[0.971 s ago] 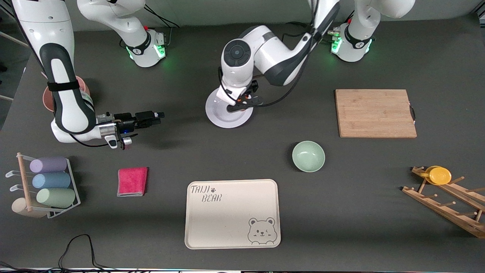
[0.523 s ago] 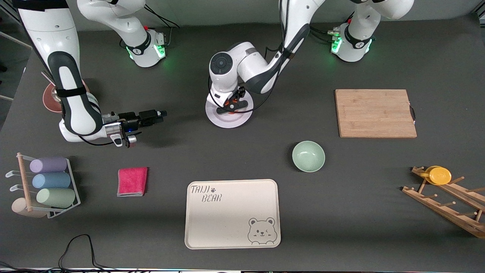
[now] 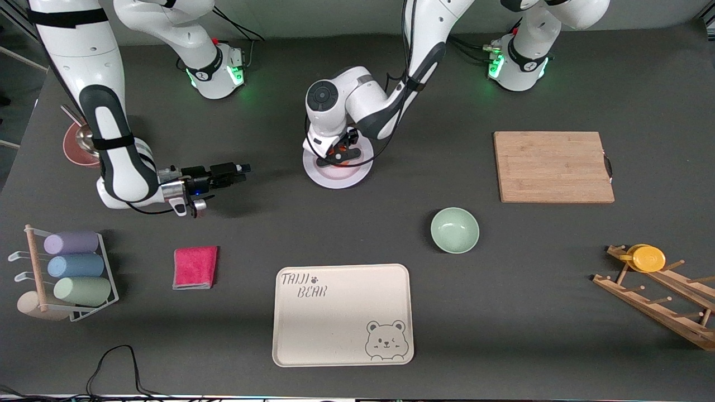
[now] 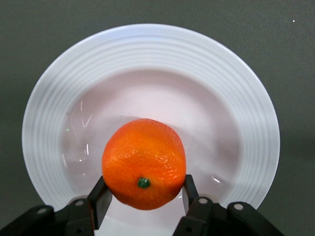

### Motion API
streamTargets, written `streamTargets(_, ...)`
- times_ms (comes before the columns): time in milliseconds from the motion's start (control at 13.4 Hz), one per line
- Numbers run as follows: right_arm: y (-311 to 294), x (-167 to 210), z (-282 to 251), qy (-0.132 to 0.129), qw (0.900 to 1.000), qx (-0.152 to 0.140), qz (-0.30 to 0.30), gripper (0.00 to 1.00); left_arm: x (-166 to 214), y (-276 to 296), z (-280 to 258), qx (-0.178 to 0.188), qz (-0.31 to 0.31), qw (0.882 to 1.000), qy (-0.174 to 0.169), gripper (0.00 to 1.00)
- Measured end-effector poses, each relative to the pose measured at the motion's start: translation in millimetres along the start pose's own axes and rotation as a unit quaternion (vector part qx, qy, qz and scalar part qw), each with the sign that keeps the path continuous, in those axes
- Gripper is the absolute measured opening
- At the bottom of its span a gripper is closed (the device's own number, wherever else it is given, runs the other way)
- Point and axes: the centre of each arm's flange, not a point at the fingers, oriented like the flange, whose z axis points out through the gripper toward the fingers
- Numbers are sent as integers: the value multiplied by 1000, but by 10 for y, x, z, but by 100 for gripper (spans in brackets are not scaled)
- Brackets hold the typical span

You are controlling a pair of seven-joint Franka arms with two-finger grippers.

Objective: Place orange and plate with both arms
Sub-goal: 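Lower the orange onto the white plate and open the left gripper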

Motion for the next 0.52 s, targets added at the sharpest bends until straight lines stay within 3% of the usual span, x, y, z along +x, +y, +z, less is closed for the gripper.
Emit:
streamTargets(299,-42,10,349,5,1000,-5,-1,100,63,6,-121,3,-5,1000,5,100)
streamTargets(523,-60,7,479,14,1000,0,0,100,308,-135,-759,36,-8,999,35,100)
